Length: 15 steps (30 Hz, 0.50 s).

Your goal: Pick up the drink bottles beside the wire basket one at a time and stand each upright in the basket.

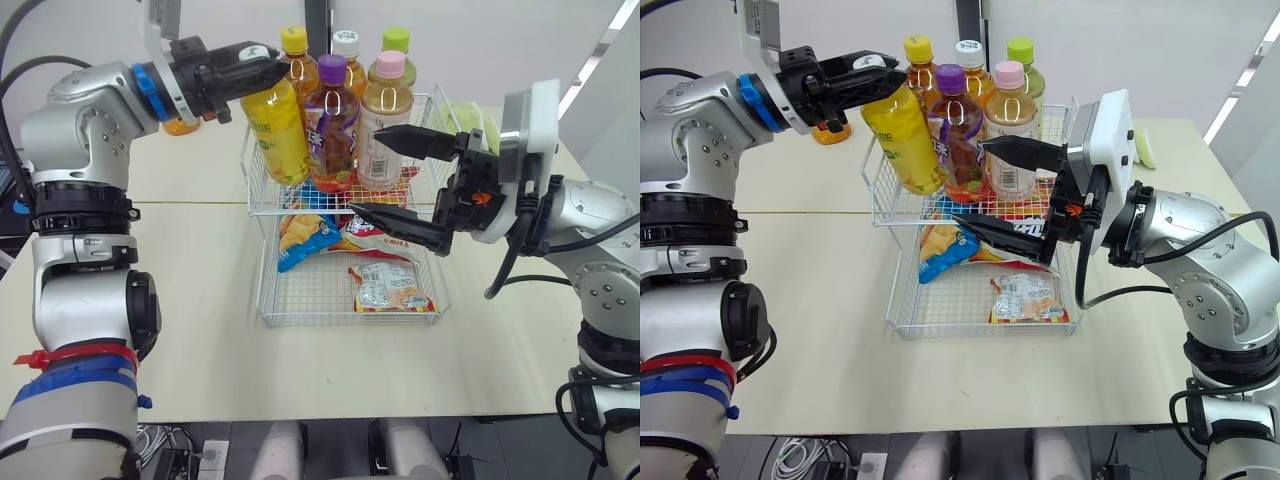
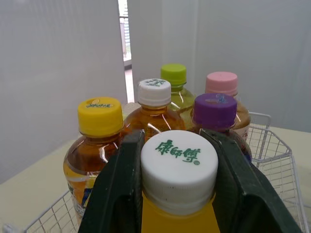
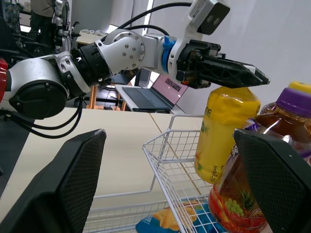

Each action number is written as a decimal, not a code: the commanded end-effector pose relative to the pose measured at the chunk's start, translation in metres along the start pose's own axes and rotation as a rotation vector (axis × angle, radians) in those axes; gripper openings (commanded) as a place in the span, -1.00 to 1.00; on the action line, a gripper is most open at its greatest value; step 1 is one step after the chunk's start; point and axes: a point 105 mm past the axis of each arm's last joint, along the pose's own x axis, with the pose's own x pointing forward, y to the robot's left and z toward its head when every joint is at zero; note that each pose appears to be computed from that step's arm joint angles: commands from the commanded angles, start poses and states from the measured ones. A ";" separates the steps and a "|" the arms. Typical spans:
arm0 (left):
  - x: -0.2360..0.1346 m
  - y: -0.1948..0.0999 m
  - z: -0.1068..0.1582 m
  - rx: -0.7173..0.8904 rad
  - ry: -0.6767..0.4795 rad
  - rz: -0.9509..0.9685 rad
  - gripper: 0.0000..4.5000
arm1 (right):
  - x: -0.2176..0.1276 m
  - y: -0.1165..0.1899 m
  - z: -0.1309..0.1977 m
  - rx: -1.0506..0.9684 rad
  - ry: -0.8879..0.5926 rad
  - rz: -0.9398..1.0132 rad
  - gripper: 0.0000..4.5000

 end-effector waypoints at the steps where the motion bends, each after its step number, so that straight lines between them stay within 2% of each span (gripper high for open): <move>1: -0.001 0.000 0.013 0.067 -0.032 -0.002 -0.39 | -0.004 0.000 0.012 -0.045 -0.027 -0.011 1.00; 11: 0.007 -0.007 0.005 0.063 -0.015 -0.048 -0.39 | -0.004 0.000 0.012 -0.042 -0.029 -0.011 1.00; 15: 0.009 -0.011 0.009 0.064 -0.019 -0.063 0.20 | -0.005 0.000 0.012 -0.042 -0.029 -0.012 1.00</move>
